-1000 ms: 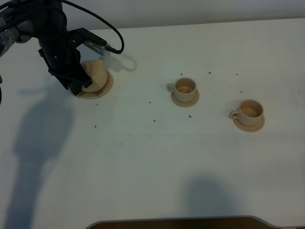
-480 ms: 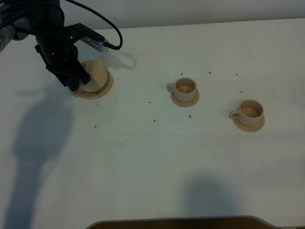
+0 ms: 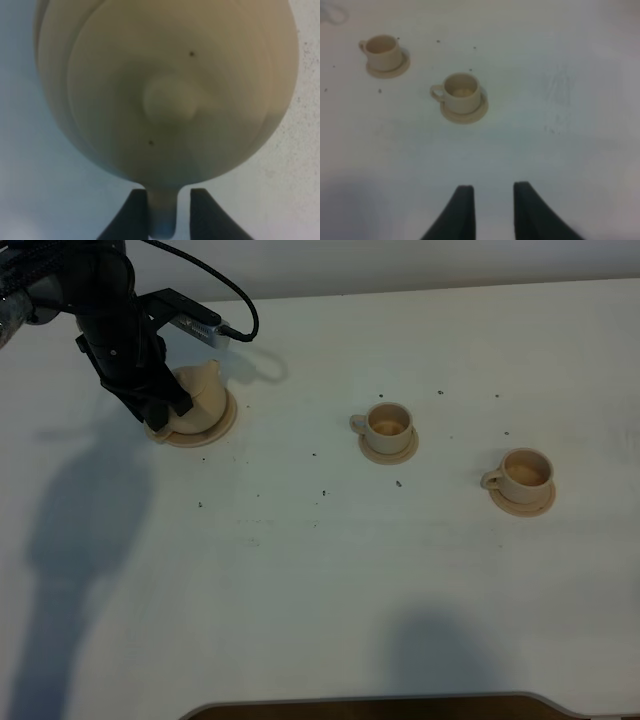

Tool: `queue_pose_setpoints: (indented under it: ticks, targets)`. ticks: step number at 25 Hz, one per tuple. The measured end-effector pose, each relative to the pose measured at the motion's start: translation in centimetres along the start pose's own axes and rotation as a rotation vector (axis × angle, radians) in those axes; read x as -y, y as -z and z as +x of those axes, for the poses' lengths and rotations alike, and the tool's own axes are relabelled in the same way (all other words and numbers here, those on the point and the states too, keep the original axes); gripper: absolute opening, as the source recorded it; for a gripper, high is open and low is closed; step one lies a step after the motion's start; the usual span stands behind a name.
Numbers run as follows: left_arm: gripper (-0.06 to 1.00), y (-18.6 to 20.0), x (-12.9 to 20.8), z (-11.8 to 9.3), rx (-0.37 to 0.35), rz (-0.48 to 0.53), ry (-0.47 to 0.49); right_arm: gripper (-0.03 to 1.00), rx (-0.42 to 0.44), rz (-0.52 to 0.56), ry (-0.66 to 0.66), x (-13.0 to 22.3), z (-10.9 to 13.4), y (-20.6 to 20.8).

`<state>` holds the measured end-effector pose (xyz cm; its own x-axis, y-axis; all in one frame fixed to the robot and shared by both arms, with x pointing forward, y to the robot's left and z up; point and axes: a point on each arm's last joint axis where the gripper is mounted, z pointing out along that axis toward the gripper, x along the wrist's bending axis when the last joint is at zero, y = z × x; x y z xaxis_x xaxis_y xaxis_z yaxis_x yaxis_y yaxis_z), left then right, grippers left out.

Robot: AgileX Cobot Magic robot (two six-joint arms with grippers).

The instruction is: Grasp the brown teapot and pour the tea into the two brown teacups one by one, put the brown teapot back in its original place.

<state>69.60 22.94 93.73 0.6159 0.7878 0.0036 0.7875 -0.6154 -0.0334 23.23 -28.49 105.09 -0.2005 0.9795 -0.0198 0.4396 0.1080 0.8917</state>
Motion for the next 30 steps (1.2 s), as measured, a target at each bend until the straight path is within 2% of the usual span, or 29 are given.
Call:
queue_pose_setpoints:
  ticks: [5, 19, 30]
  targets:
    - [0.11, 0.0, 0.0, 0.0, -0.002, 0.001, -0.001, 0.22, 0.000, 0.000, 0.000, 0.0, 0.0, 0.0]
    - [0.11, 0.3, 0.0, 0.0, 0.002, -0.008, -0.048, 0.22, 0.000, 0.000, 0.000, 0.0, 0.0, 0.0]
    - [0.11, 4.5, 0.5, -0.6, -0.007, -0.110, -0.073, 0.22, 0.000, 0.000, 0.000, 0.0, 0.0, 0.0]
